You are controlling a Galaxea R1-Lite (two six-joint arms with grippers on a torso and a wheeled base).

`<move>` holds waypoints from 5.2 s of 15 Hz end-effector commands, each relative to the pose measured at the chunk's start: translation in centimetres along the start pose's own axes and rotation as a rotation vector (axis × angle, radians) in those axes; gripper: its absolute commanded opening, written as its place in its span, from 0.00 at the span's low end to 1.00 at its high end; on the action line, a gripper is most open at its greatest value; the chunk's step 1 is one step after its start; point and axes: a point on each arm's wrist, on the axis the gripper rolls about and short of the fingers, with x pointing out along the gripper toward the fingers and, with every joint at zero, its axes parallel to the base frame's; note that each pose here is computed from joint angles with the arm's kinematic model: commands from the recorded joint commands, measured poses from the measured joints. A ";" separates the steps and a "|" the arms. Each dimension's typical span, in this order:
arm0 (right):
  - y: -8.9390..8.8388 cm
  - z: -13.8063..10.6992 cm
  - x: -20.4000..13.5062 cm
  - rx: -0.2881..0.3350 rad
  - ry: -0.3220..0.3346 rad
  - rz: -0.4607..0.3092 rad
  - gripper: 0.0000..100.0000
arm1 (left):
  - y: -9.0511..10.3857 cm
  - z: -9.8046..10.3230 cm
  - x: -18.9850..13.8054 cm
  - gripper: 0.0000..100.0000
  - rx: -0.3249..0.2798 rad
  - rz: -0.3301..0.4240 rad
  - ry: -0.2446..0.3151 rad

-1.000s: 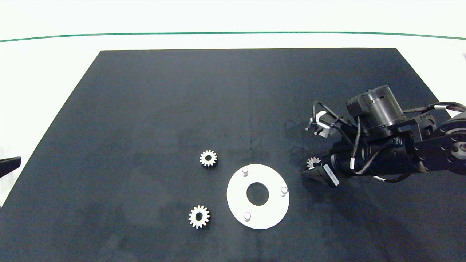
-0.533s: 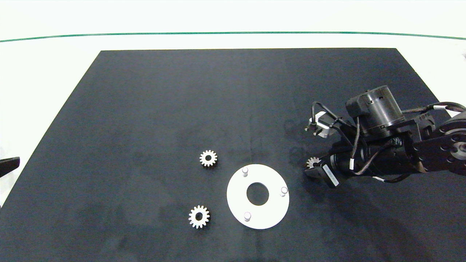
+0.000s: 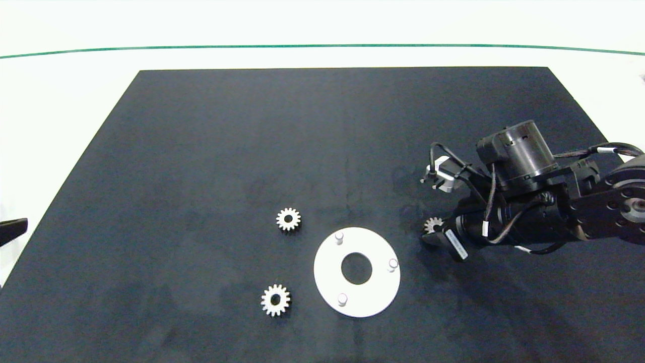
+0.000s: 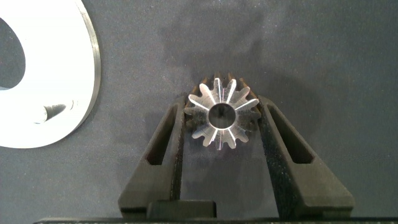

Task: Install three planetary gears onto the carrier pins

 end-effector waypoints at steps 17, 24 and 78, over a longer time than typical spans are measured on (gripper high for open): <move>6.8 0.1 -7.5 -0.186 -0.115 0.109 0.07 | 0.0 -0.1 -0.3 1.00 0.001 0.000 -0.005; 8.8 1.8 -3.9 -0.189 -0.065 0.132 0.07 | 0.0 -0.2 -0.4 1.00 0.001 0.000 -0.004; 6.2 -2.3 -10.1 -0.145 -0.133 0.043 1.00 | -0.5 -0.4 0.1 1.00 0.018 -0.064 0.012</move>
